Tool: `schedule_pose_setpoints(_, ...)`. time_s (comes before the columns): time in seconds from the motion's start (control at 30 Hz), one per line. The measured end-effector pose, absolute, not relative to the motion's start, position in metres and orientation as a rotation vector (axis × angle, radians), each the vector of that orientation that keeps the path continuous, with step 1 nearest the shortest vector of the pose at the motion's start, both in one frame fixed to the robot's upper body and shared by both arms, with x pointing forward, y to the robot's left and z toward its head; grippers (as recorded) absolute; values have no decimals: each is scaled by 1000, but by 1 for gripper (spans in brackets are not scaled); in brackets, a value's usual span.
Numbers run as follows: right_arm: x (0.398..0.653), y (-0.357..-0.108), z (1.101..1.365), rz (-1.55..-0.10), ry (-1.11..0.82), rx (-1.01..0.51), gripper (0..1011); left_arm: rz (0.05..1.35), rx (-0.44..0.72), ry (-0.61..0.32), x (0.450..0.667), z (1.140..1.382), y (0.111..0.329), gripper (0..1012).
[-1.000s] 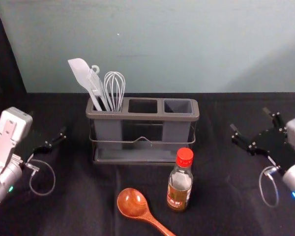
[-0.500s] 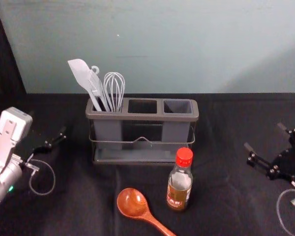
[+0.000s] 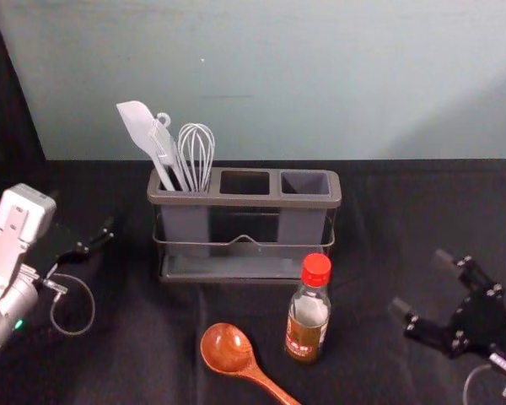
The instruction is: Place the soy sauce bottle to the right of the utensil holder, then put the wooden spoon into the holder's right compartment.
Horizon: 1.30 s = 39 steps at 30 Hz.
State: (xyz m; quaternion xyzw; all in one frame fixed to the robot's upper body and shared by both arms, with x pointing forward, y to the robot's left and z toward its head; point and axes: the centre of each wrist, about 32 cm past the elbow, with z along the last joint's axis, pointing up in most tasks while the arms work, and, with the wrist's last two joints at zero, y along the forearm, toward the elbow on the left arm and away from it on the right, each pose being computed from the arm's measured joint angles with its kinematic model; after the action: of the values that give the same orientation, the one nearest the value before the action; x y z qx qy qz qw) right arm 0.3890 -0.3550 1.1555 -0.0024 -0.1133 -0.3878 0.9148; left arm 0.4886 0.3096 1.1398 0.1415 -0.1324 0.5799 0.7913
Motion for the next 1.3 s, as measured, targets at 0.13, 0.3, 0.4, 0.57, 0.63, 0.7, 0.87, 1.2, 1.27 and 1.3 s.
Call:
schedule_pose_setpoints(0.13, 393, -351, 1155, -728, -201, -6, 1003, 1248, 304, -285, 489, 1140, 310, 1011)
schedule_pose_setpoints(0.3, 399, -340, 1154, -662, -157, 4, 1003, 1248, 304, -285, 489, 1140, 310, 1011)
schedule_pose_setpoints(0.4, 402, -335, 1154, -648, -141, 4, 1003, 1248, 304, -285, 489, 1140, 310, 1011)
schedule_pose_setpoints(0.57, 408, -327, 1154, -623, -113, 23, 1003, 1248, 304, -285, 489, 1140, 310, 1012)
schedule_pose_setpoints(0.63, 410, -324, 1155, -608, -105, 30, 1003, 1248, 304, -285, 489, 1140, 310, 1011)
schedule_pose_setpoints(0.7, 411, -322, 1156, -597, -101, 31, 1003, 1248, 304, -285, 489, 1140, 310, 1011)
schedule_pose_setpoints(0.87, 415, -316, 1158, -577, -95, 30, 1003, 1248, 304, -285, 489, 1140, 310, 1012)
schedule_pose_setpoints(1.2, 432, -303, 1167, -548, -101, 16, 1003, 1248, 304, -285, 489, 1140, 310, 1012)
schedule_pose_setpoints(1.27, 436, -301, 1168, -543, -98, 12, 1003, 1248, 304, -285, 489, 1140, 310, 1011)
schedule_pose_setpoints(1.3, 438, -301, 1168, -541, -96, 11, 1002, 1248, 304, -285, 489, 1140, 310, 1011)
